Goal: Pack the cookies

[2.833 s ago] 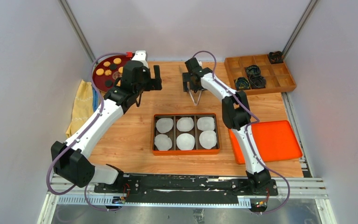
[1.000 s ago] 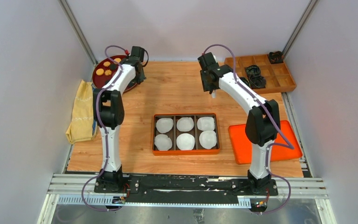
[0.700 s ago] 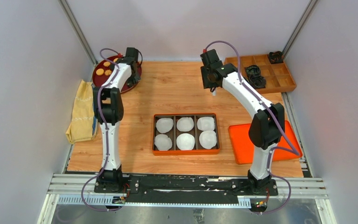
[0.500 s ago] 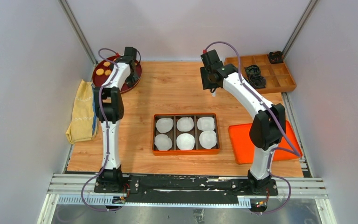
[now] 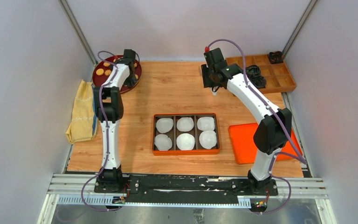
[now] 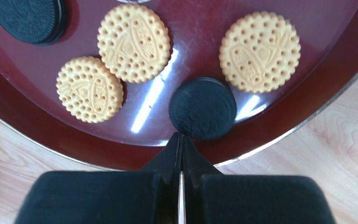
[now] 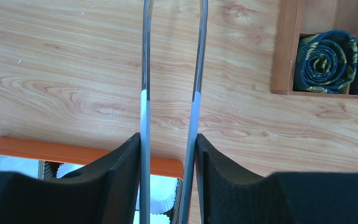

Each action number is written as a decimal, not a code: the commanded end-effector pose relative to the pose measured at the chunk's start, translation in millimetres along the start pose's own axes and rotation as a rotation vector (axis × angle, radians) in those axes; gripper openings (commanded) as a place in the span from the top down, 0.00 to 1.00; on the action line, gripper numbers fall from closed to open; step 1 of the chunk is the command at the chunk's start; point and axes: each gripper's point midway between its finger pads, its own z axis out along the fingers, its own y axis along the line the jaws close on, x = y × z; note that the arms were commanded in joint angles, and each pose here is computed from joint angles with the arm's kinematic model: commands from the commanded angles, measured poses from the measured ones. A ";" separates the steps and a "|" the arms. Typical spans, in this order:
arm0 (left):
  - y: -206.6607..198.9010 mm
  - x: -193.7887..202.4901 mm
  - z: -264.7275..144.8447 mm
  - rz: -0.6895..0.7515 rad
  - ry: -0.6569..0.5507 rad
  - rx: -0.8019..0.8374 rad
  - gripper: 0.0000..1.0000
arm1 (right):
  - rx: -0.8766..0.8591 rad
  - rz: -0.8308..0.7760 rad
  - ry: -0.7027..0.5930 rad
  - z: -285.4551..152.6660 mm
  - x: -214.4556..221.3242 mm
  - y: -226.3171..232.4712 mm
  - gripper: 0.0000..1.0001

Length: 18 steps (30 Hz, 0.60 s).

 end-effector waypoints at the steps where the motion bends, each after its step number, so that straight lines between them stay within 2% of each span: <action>1: -53.5 65.4 -9.6 0.108 0.140 0.118 0.99 | -0.015 0.019 -0.058 -14.9 -13.8 -3.8 0.54; 8: -148.2 123.6 -51.1 0.254 0.189 0.310 0.98 | -0.010 0.020 -0.057 -18.6 -9.3 -6.4 0.54; 18: -235.4 136.0 -81.3 0.297 0.191 0.565 0.97 | -0.039 0.023 -0.047 -24.3 3.2 -4.0 0.54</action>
